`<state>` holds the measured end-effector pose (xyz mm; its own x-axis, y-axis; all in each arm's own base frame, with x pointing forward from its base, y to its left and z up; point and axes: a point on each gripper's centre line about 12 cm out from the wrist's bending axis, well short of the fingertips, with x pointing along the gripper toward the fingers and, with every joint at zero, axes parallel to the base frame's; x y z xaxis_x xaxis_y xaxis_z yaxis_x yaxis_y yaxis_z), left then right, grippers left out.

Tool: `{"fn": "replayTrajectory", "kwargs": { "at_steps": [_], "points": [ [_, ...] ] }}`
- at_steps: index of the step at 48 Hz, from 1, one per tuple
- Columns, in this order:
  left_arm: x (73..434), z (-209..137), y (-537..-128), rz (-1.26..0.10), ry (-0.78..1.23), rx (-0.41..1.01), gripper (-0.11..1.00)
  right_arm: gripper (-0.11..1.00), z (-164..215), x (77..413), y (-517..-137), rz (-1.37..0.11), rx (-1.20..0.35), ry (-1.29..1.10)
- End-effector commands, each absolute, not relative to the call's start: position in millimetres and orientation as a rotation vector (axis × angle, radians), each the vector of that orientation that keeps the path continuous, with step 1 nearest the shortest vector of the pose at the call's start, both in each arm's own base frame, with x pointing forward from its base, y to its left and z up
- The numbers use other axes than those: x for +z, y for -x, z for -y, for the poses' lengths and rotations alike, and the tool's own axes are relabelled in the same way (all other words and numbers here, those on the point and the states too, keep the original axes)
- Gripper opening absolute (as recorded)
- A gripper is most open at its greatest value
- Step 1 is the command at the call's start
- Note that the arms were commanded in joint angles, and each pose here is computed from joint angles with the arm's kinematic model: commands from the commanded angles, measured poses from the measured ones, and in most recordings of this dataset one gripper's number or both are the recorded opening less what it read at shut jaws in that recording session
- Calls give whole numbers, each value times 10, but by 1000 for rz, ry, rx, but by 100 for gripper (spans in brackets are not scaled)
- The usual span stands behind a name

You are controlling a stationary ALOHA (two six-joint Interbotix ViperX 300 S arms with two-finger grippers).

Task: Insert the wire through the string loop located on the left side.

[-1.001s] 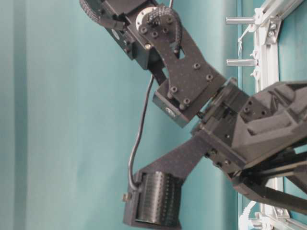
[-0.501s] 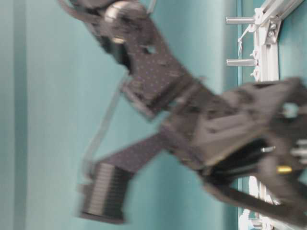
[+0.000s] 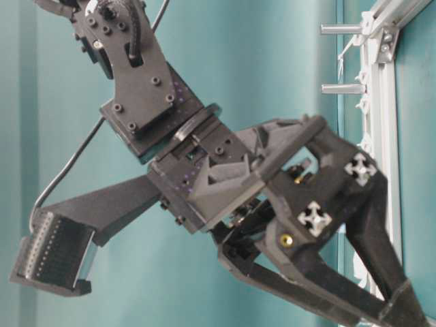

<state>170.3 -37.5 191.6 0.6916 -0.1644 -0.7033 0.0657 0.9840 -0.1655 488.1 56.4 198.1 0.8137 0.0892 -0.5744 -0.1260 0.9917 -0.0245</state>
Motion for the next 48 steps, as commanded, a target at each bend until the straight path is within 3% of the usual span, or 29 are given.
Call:
{"fn": "replayTrajectory", "kwargs": {
  "at_steps": [1, 31, 48],
  "points": [
    [1990, 338, -1703, -756, 142, -115, 65, 89, -558, 2246, -4878, -533, 115, 60],
    [2102, 218, -1544, -629, 165, -78, 64, 89, -396, 2201, -4716, -281, 85, 3],
    [2127, 201, -1573, -580, 81, -91, 64, 89, -380, 2093, -4605, -226, 84, -3]
  ]
}}
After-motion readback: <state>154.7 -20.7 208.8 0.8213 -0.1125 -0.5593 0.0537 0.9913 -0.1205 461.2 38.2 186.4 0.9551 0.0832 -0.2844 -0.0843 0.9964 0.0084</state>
